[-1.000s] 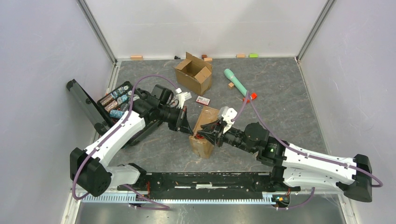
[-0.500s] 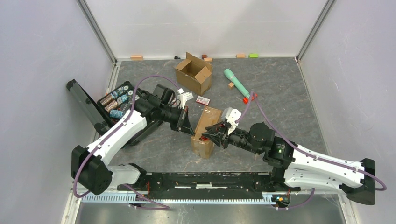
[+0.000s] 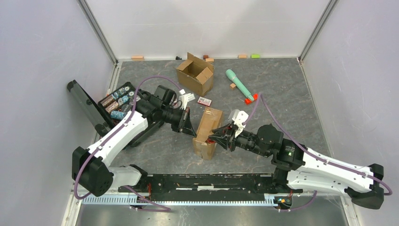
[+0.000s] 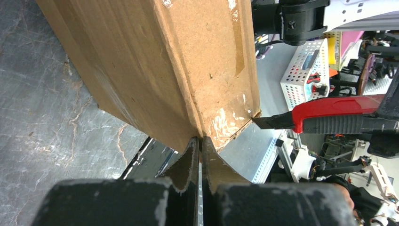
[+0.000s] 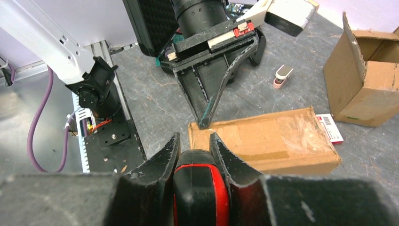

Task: Unpack the express box
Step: Cut the express box at the center of the board.

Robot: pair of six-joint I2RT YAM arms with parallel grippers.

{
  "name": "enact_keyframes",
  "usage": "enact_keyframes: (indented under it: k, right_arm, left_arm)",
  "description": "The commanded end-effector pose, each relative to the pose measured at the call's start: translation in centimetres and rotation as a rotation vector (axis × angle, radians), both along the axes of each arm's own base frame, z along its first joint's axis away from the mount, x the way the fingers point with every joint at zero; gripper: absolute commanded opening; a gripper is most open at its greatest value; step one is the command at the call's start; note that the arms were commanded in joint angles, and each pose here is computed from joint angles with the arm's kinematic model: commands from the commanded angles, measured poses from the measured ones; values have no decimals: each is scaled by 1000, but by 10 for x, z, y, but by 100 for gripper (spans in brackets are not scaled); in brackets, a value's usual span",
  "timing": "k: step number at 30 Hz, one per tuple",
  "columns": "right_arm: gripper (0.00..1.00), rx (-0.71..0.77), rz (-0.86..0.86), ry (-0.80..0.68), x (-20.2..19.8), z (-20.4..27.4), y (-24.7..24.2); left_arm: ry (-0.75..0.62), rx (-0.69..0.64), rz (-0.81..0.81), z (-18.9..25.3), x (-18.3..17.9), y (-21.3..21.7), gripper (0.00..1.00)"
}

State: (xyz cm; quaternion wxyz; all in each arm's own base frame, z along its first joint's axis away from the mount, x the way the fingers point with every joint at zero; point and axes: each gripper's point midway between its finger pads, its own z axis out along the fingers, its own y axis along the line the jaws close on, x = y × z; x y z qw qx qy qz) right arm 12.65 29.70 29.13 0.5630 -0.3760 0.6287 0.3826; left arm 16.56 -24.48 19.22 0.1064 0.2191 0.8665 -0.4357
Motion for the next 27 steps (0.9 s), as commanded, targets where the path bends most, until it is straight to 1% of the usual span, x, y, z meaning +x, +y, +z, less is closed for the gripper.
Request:
enact_keyframes:
  k: [1, 3, 6, 8, 13, 17, 27]
  right_arm:
    - [0, -107, -3, 50, -9, -13, -20]
    - [0, -56, -25, 28, -4, 6, -20]
    - [0, 69, -47, -18, 3, 41, -12]
    - [0, 136, -48, -40, 7, 57, -3]
    - [0, 251, -81, -72, 18, 74, 10]
    - [0, 278, -78, -66, 21, 66, 21]
    - [0, 263, -71, -45, 25, 38, 35]
  left_arm:
    - [-112, 129, 58, -23, 26, 23, 2]
    - [-111, 101, 40, -18, 23, 20, 2]
    - [-120, 80, 8, -14, 17, 14, 2]
    - [-122, 69, -12, -12, 13, 11, 2]
    - [-126, 48, -27, -7, 10, 9, 2]
    - [-124, 40, -30, -5, 8, 8, 2]
    - [-125, 26, -35, -2, 5, 8, 2]
